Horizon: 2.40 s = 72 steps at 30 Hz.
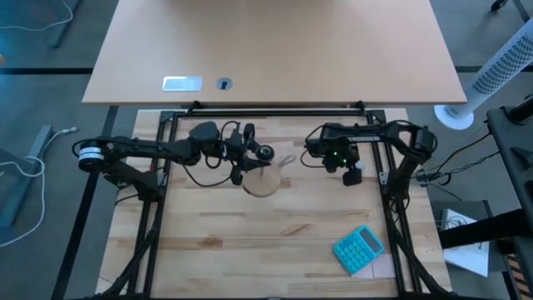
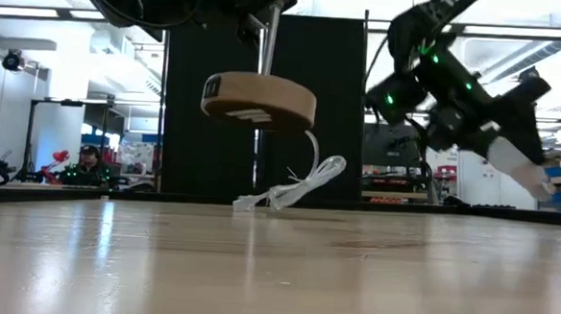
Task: Screw lightbulb
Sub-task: Remove the lightbulb from the lamp
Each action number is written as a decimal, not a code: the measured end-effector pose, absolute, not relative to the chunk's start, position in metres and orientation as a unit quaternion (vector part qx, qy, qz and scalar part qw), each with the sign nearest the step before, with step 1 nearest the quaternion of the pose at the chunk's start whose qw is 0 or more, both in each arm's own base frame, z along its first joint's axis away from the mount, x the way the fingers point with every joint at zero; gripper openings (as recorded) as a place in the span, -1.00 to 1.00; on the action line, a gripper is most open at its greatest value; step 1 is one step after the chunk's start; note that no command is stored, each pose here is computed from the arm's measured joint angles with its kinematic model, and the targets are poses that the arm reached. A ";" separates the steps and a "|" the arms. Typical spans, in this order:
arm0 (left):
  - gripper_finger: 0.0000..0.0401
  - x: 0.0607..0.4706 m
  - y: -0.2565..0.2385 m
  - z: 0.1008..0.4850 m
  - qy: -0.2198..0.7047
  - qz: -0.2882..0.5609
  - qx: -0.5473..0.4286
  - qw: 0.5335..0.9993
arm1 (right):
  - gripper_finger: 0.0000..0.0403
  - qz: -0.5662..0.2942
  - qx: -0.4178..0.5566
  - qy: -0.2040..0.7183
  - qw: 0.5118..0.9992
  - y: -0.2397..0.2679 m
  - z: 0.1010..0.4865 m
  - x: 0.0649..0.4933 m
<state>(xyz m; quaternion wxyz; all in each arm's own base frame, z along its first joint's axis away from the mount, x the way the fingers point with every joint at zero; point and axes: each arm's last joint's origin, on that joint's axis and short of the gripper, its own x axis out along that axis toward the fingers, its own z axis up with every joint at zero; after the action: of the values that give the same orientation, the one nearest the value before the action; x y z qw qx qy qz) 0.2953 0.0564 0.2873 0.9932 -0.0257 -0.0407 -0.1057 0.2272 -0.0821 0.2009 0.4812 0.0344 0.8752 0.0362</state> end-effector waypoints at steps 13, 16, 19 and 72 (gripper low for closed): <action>-0.29 0.266 0.050 0.300 -0.020 -0.100 0.017 0.995 | 0.27 0.099 0.049 0.926 0.361 -0.077 0.141 0.212; -0.29 0.263 0.049 0.297 -0.019 -0.099 0.022 0.995 | 0.30 0.101 0.047 0.924 0.365 -0.077 0.137 0.214; -0.29 0.261 0.049 0.289 -0.023 -0.080 0.023 0.996 | 0.31 0.103 0.041 0.919 0.378 -0.078 0.135 0.215; -0.29 0.359 0.043 0.166 -0.042 0.214 -0.047 0.975 | 0.30 0.114 0.036 0.911 0.394 -0.079 0.132 0.221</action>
<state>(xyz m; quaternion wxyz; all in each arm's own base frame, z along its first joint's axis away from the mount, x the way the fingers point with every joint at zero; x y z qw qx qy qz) 0.3592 0.0429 0.1661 0.9747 -0.0471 -0.0423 0.2142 0.2214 -0.0785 0.1324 0.3941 0.0358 0.9113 0.1139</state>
